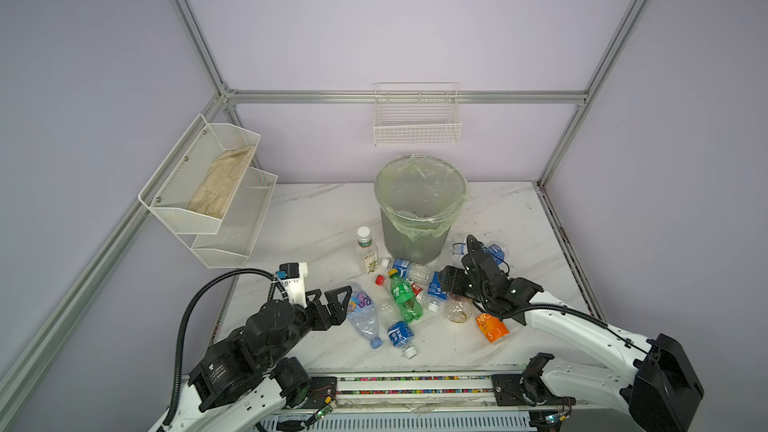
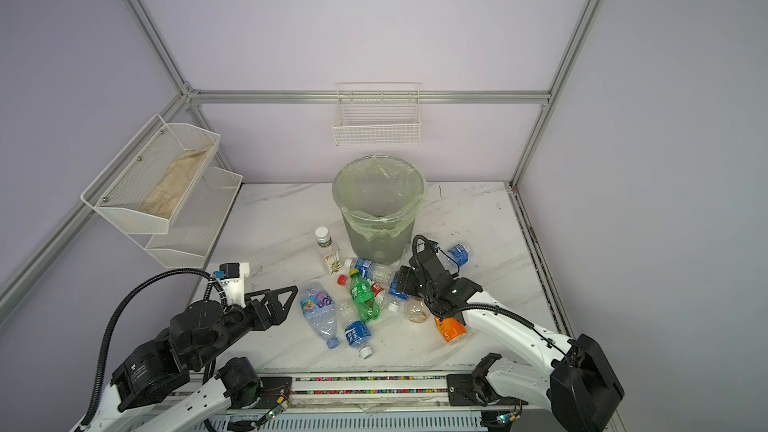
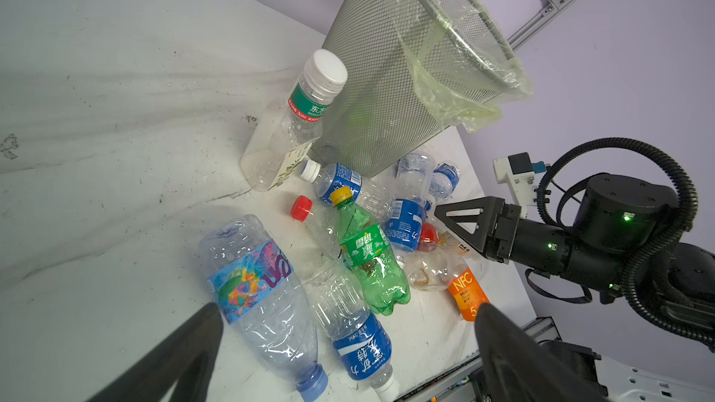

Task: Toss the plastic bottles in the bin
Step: 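Withdraw the left gripper while the right gripper lowers to the blue-labelled bottle, then close the right gripper around the clear blue-labelled bottle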

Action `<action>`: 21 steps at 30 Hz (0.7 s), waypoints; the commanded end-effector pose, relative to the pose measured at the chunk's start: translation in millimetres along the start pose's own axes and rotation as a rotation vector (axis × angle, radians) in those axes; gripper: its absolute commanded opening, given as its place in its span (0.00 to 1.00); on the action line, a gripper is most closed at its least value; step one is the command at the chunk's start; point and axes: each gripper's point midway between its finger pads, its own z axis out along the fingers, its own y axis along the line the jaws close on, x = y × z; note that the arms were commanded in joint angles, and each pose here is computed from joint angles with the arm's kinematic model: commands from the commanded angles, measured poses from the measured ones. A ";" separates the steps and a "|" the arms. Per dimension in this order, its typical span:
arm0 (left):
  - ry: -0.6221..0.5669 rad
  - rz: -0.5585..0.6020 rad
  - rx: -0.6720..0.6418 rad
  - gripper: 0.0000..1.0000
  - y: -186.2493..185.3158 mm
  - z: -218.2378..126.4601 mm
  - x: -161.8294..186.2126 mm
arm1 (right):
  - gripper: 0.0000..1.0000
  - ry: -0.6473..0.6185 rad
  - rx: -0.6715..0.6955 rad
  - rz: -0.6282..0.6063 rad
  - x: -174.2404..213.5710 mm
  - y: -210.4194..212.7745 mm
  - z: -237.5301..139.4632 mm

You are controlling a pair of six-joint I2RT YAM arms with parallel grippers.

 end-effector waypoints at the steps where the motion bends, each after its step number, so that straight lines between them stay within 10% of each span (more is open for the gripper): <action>1: 0.032 -0.016 -0.002 1.00 5.3 6.4 13.2 | 0.81 -0.037 0.003 0.017 -10.7 4.6 7.4; 21: 0.049 -0.050 -0.002 1.00 14.1 6.0 24.9 | 0.77 -0.022 0.082 0.040 -18.9 -4.0 51.3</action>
